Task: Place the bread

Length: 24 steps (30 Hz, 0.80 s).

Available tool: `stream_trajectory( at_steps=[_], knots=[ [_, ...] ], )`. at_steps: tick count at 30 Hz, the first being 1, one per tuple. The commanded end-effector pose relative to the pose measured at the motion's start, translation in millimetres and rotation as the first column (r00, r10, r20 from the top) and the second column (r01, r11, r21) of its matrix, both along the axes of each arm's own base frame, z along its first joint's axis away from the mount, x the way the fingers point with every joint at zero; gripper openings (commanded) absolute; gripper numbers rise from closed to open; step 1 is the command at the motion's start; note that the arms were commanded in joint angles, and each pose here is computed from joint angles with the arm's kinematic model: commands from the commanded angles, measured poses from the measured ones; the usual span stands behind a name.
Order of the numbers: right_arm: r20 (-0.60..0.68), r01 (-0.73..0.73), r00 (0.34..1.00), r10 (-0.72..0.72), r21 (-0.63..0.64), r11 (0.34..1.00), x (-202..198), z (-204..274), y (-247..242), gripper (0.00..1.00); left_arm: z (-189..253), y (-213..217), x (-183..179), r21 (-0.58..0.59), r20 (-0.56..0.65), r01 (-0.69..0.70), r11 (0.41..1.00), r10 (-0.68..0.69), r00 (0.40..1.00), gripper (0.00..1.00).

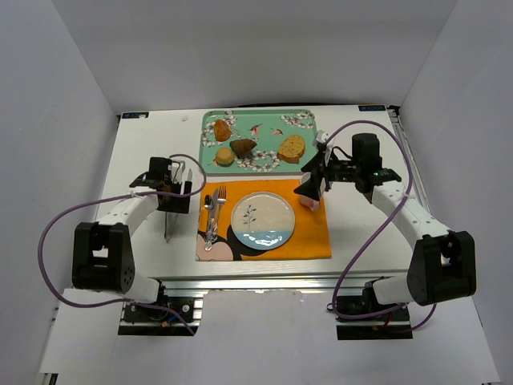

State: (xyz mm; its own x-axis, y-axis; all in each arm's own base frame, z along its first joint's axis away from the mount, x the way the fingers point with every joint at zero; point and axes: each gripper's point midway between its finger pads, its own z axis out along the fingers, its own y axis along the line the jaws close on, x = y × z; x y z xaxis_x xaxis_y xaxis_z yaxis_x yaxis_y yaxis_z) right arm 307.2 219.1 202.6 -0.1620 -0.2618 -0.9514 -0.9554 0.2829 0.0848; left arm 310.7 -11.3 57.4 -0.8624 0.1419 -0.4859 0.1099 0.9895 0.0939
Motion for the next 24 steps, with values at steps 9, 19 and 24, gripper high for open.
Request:
stream_trajectory(
  at_steps=[9,19,24],
  knots=[
    [0.021,0.063,0.998,-0.063,0.016,0.998,13.2,7.0,-16.8,0.89,-53.8,-11.1,3.7,-0.093,-0.086,0.046,0.995,-0.054,0.995,0.69],
    [0.022,0.097,0.995,-0.097,0.028,0.995,20.3,11.4,-28.5,0.89,-62.1,-2.9,4.4,-0.099,-0.129,-0.024,0.995,0.011,0.992,0.19],
    [0.019,0.101,0.995,-0.102,0.033,0.994,20.7,13.0,-32.5,0.89,7.5,-9.1,36.9,-0.180,0.023,-0.123,0.976,0.129,0.991,0.05]
  ],
)
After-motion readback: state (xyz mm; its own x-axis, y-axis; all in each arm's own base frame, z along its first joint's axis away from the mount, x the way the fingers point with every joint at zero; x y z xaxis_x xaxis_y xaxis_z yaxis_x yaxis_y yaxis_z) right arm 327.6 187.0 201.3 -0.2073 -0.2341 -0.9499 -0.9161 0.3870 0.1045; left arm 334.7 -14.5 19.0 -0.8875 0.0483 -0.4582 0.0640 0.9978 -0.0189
